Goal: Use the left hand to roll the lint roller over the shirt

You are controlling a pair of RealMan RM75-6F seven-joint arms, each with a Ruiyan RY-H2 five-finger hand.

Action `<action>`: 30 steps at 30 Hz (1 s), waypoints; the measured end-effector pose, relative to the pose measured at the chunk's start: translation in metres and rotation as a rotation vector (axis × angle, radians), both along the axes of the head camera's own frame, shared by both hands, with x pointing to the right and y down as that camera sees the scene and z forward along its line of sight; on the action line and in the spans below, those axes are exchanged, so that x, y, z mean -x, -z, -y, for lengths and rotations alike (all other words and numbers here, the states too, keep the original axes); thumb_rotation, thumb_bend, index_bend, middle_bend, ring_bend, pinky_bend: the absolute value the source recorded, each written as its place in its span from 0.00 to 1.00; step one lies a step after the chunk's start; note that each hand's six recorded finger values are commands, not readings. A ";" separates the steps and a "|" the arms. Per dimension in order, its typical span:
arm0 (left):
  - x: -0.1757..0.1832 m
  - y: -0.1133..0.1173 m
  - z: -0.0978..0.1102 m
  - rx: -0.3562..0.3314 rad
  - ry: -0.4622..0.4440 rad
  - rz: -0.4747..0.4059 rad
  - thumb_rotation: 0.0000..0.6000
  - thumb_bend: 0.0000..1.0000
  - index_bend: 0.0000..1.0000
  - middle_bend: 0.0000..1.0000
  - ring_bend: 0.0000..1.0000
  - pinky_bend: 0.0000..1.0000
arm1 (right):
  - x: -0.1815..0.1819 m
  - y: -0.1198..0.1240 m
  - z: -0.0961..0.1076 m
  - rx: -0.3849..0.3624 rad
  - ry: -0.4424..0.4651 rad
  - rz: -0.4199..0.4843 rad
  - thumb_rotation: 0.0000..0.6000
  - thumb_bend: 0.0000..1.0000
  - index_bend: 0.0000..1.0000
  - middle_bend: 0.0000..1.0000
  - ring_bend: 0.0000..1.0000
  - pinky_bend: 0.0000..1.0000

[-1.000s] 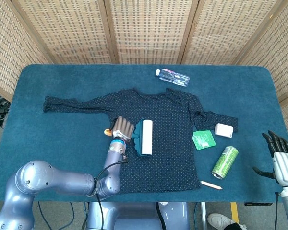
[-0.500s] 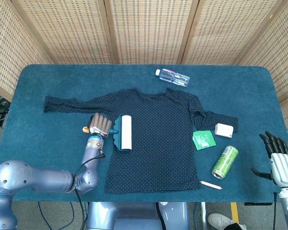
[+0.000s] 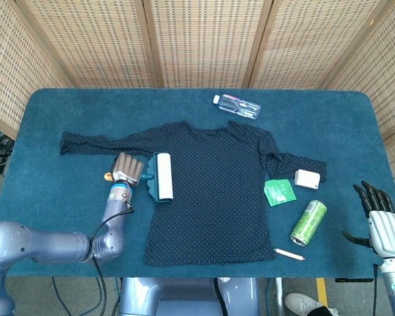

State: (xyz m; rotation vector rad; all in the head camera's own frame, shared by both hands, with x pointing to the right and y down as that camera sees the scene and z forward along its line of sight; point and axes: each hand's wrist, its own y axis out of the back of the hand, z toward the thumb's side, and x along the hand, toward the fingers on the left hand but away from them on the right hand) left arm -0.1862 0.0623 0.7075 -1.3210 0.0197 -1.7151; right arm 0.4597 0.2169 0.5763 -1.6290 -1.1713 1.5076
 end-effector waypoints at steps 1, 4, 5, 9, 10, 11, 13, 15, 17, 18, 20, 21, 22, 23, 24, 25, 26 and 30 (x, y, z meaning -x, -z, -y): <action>-0.006 0.001 -0.001 -0.001 -0.006 -0.005 1.00 0.97 0.91 0.76 0.66 0.70 | -0.001 0.000 0.000 -0.001 -0.003 0.002 1.00 0.08 0.00 0.00 0.00 0.00; -0.026 0.003 -0.003 -0.002 -0.025 -0.020 1.00 0.97 0.91 0.76 0.66 0.70 | -0.003 0.001 0.001 -0.002 -0.010 0.005 1.00 0.08 0.00 0.00 0.00 0.00; -0.033 0.003 -0.005 -0.001 -0.031 -0.024 1.00 0.97 0.91 0.76 0.66 0.70 | -0.003 0.001 0.001 -0.002 -0.011 0.005 1.00 0.08 0.00 0.00 0.00 0.00; -0.053 0.003 -0.010 0.005 -0.043 -0.039 1.00 0.97 0.91 0.76 0.66 0.70 | -0.005 0.001 0.001 -0.001 -0.016 0.009 1.00 0.08 0.00 0.00 0.00 0.00; -0.058 0.003 -0.011 0.007 -0.045 -0.043 1.00 0.97 0.91 0.76 0.66 0.70 | -0.005 0.001 0.001 -0.001 -0.017 0.009 1.00 0.08 0.00 0.00 0.00 0.00; -0.064 0.002 -0.014 0.008 -0.049 -0.047 1.00 0.97 0.91 0.76 0.66 0.70 | -0.006 0.001 0.001 -0.001 -0.019 0.010 1.00 0.08 0.00 0.00 0.00 0.00; -0.076 0.002 -0.019 0.009 -0.057 -0.057 1.00 0.97 0.91 0.76 0.66 0.70 | -0.007 0.002 0.001 -0.001 -0.022 0.011 1.00 0.08 0.00 0.00 0.00 0.00; -0.091 0.003 -0.026 0.010 -0.067 -0.078 1.00 0.97 0.91 0.76 0.66 0.70 | -0.009 0.002 0.002 -0.002 -0.025 0.011 1.00 0.08 0.00 0.00 0.00 0.00; -0.102 0.004 -0.030 0.005 -0.073 -0.092 1.00 0.97 0.91 0.76 0.66 0.70 | -0.009 0.002 0.002 -0.003 -0.027 0.011 1.00 0.08 0.00 0.00 0.00 0.00; -0.105 0.005 -0.031 0.003 -0.076 -0.095 1.00 0.97 0.91 0.76 0.66 0.70 | -0.010 0.003 0.002 -0.004 -0.028 0.011 1.00 0.08 0.00 0.00 0.00 0.00; -0.107 0.006 -0.032 0.003 -0.079 -0.097 1.00 0.97 0.91 0.76 0.66 0.70 | -0.010 0.003 0.002 -0.005 -0.027 0.010 1.00 0.08 0.00 0.00 0.00 0.00; -0.107 0.006 -0.033 0.004 -0.079 -0.098 1.00 0.97 0.91 0.76 0.66 0.70 | -0.010 0.003 0.001 -0.005 -0.027 0.010 1.00 0.08 0.00 0.00 0.00 0.00; -0.106 0.007 -0.033 0.004 -0.078 -0.098 1.00 0.97 0.91 0.76 0.66 0.70 | -0.010 0.003 0.001 -0.005 -0.026 0.010 1.00 0.08 0.00 0.00 0.00 0.00; -0.104 0.007 -0.032 0.003 -0.077 -0.097 1.00 0.97 0.91 0.76 0.66 0.70 | -0.009 0.003 0.001 -0.005 -0.026 0.009 1.00 0.08 0.00 0.00 0.00 0.00; -0.103 0.007 -0.032 0.002 -0.075 -0.096 1.00 0.97 0.91 0.76 0.66 0.70 | -0.009 0.003 0.001 -0.005 -0.025 0.009 1.00 0.08 0.00 0.00 0.00 0.00; -0.101 0.007 -0.031 0.002 -0.072 -0.095 1.00 0.97 0.91 0.76 0.66 0.70 | -0.009 0.003 0.001 -0.005 -0.025 0.009 1.00 0.08 0.00 0.00 0.00 0.00; -0.096 0.007 -0.030 0.000 -0.065 -0.090 1.00 0.97 0.91 0.76 0.66 0.70 | -0.009 0.003 0.001 -0.005 -0.022 0.007 1.00 0.08 0.00 0.00 0.00 0.00; -0.077 0.007 -0.025 -0.004 -0.049 -0.078 1.00 0.97 0.91 0.76 0.66 0.70 | -0.006 0.004 0.001 -0.008 -0.015 0.005 1.00 0.08 0.00 0.00 0.00 0.00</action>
